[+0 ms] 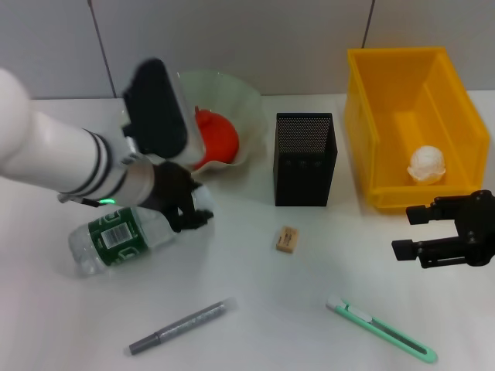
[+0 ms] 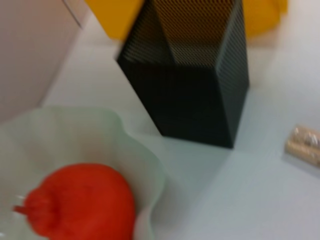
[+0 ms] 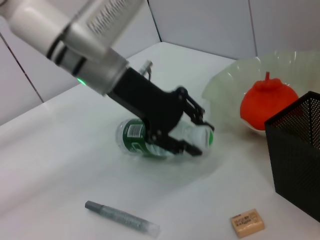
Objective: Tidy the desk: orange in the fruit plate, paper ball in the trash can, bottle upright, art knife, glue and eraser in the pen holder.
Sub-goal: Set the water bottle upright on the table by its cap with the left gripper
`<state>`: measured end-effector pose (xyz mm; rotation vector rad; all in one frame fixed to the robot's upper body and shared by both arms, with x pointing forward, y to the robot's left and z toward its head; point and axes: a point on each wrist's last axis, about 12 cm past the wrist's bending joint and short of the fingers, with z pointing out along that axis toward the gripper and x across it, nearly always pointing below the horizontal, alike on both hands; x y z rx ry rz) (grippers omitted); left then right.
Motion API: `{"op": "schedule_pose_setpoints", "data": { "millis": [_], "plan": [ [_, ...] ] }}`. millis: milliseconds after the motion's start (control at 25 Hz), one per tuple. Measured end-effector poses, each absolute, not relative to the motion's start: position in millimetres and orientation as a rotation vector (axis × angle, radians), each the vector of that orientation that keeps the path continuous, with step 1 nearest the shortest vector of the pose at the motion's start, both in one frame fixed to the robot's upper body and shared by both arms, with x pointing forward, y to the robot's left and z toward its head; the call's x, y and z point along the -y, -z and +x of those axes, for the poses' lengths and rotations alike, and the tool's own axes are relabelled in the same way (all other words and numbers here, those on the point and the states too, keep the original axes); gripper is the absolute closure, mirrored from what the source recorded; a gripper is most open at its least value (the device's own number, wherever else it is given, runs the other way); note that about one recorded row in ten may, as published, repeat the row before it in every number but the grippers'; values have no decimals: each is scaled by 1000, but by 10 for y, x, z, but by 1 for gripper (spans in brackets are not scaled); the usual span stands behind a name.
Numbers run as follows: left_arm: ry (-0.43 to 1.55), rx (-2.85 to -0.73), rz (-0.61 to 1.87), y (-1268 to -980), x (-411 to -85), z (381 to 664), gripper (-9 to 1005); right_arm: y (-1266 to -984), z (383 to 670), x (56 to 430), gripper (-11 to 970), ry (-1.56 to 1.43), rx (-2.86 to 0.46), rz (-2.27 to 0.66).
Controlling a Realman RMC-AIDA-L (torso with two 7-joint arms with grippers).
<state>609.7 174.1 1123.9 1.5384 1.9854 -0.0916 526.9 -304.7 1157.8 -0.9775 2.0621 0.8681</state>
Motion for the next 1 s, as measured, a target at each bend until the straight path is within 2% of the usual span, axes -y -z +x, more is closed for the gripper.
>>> {"op": "schedule_pose_setpoints", "data": {
  "millis": [400,440,560,640,720,1000],
  "plan": [
    [190,-1963,1262,-11527,-2176,5792,547,-11666,5284,2968,228,-902,-2026,-1014],
    [212,-1978,1136,-11580,-2383,5714,547,-11674,5285,2964,229,-907,-2023,-1011],
    [237,-1974,1050,-11605,-2538,5656,547,-11697,5284,2947,231,-923,-2008,-1006],
    [301,-1949,882,-11647,-2808,5577,547,-11698,5282,2939,232,-938,-1997,-998],
    [341,-1930,799,-11652,-2929,5542,547,-11694,5280,2933,233,-951,-1988,-991],
    [447,-1869,696,-11569,-3035,5472,548,-11654,5297,2923,238,-968,-1989,-972]
  ]
}}
